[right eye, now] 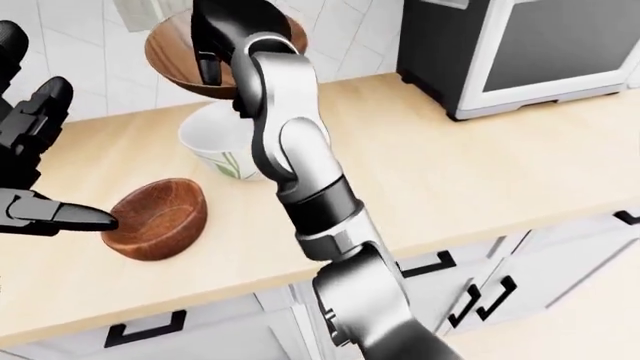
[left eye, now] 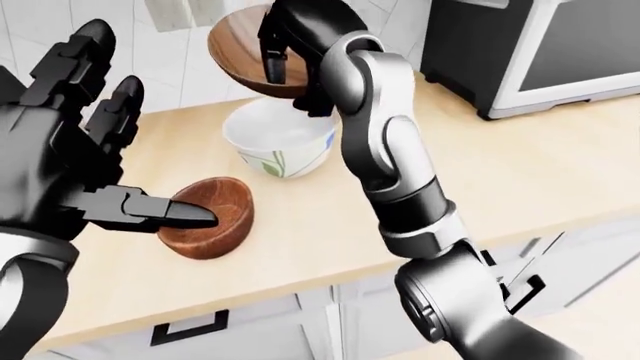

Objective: Stack the bowls from largest to smallest.

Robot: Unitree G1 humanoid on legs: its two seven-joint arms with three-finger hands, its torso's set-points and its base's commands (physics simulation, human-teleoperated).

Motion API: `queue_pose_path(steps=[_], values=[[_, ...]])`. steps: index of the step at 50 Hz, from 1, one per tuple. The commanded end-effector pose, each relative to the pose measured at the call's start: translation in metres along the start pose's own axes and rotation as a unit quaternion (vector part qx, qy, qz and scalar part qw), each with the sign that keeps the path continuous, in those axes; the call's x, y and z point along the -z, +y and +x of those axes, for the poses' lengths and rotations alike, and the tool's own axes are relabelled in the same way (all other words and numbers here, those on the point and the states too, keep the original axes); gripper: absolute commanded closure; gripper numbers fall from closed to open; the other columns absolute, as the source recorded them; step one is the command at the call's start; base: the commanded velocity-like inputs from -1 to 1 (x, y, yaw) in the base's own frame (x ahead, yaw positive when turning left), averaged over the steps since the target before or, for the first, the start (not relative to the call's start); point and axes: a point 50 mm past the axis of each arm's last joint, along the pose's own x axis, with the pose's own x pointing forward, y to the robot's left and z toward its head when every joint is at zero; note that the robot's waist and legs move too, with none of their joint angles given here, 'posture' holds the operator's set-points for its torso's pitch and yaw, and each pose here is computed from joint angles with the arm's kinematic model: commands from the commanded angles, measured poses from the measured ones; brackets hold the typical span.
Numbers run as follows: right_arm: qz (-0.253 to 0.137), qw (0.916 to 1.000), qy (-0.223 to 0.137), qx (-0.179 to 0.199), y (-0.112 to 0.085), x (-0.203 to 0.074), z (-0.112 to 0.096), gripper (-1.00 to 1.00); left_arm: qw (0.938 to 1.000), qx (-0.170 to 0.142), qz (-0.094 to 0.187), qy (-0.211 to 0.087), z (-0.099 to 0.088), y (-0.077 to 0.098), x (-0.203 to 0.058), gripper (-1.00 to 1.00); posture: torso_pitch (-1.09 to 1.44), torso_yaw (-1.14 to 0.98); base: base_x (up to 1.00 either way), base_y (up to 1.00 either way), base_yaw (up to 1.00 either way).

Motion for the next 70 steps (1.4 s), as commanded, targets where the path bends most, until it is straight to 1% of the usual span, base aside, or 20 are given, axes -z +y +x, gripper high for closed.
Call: queue_pose_path(steps=[1,7,9,17,18,25,29,32,38,47,51,53,55,57,59,61,66,68,69,70], values=[[-0.009,0.9986,-0.025,0.045,-0.018,-0.014,-0.002,1.00,0.9995,-0.014,0.004,-0.029,0.000,0.005,-0.007,-1.00,-0.20,0.00,0.00,0.00,0.00],[-0.010,0.9992,-0.033,0.023,0.002,-0.017,0.006,1.00,0.9995,-0.012,0.002,-0.028,0.000,0.005,-0.004,-1.00,-0.20,0.00,0.00,0.00,0.00],[-0.011,0.9992,-0.033,0.021,0.000,-0.017,0.009,1.00,0.9995,-0.014,0.001,-0.027,-0.001,0.007,-0.004,-1.00,-0.20,0.00,0.00,0.00,0.00],[-0.027,0.9993,-0.026,-0.002,0.009,-0.015,0.013,1.00,0.9995,-0.016,-0.006,-0.025,-0.002,0.011,-0.001,-1.00,-0.20,0.00,0.00,0.00,0.00],[-0.028,0.9993,-0.024,-0.004,0.008,-0.015,0.012,1.00,0.9994,-0.023,-0.005,-0.024,-0.001,0.012,0.000,-1.00,-0.20,0.00,0.00,0.00,0.00],[-0.039,0.9984,-0.011,-0.039,0.017,-0.007,0.010,1.00,0.9993,-0.026,-0.009,-0.027,-0.002,0.014,-0.003,-1.00,-0.20,0.00,0.00,0.00,0.00],[-0.039,0.9978,-0.001,-0.053,0.013,-0.003,0.008,1.00,0.9993,-0.026,-0.008,-0.027,-0.004,0.014,-0.005,-1.00,-0.20,0.00,0.00,0.00,0.00],[-0.040,0.9968,0.008,-0.068,0.015,0.001,0.007,1.00,0.9994,-0.025,-0.007,-0.025,-0.003,0.013,-0.003,-1.00,-0.20,0.00,0.00,0.00,0.00],[-0.041,0.9963,0.012,-0.075,0.021,0.004,0.010,1.00,0.9994,-0.025,-0.008,-0.023,-0.002,0.014,-0.003,-1.00,-0.20,0.00,0.00,0.00,0.00],[-0.047,0.9965,0.011,-0.068,0.023,0.003,0.012,1.00,0.9993,-0.027,-0.007,-0.024,-0.004,0.016,-0.002,-1.00,-0.20,0.00,0.00,0.00,0.00],[-0.049,0.9965,0.011,-0.066,0.022,0.000,0.013,0.56,0.9993,-0.028,-0.008,-0.022,-0.004,0.016,0.000,-1.00,-0.20,0.00,0.00,0.00,0.00],[-0.048,0.9965,0.011,-0.068,0.022,0.000,0.012,0.51,0.9993,-0.028,-0.008,-0.023,-0.004,0.017,0.000,-1.00,-0.20,0.00,0.00,0.00,0.00],[-0.048,0.9963,0.010,-0.071,0.025,-0.001,0.012,0.55,0.9993,-0.029,-0.008,-0.023,-0.005,0.017,0.000,-1.00,-0.20,0.00,0.00,0.00,0.00],[-0.050,0.9961,0.009,-0.072,0.027,-0.001,0.012,0.51,0.9993,-0.028,-0.008,-0.023,-0.005,0.017,0.000,-1.00,-0.20,0.00,0.00,0.00,0.00],[-0.049,0.9960,0.008,-0.074,0.029,-0.001,0.012,0.53,0.9993,-0.028,-0.008,-0.023,-0.004,0.018,0.001,-1.00,-0.20,0.00,0.00,0.00,0.00],[-0.049,0.9960,0.008,-0.074,0.031,0.000,0.012,0.62,0.9993,-0.028,-0.008,-0.023,-0.005,0.018,0.000,-1.00,-0.20,0.00,0.00,0.00,0.00],[-0.048,0.9966,0.004,-0.066,0.034,-0.002,0.014,0.58,0.9993,-0.030,-0.008,-0.023,-0.005,0.019,0.001,-1.00,-0.20,0.00,0.00,0.00,0.00],[-0.049,0.9967,0.002,-0.065,0.036,-0.001,0.013,0.52,0.9992,-0.031,-0.008,-0.022,-0.006,0.020,0.001,-1.00,-0.20,0.00,0.00,0.00,0.00],[-0.049,0.9968,0.002,-0.063,0.036,-0.001,0.014,0.40,0.9992,-0.031,-0.008,-0.022,-0.006,0.020,0.001,-1.00,-0.20,0.00,0.00,0.00,0.00],[-0.048,0.9969,0.002,-0.062,0.036,0.000,0.014,0.34,0.9993,-0.031,-0.008,-0.022,-0.006,0.020,0.001,-1.00,-0.20,0.00,0.00,0.00,0.00]])
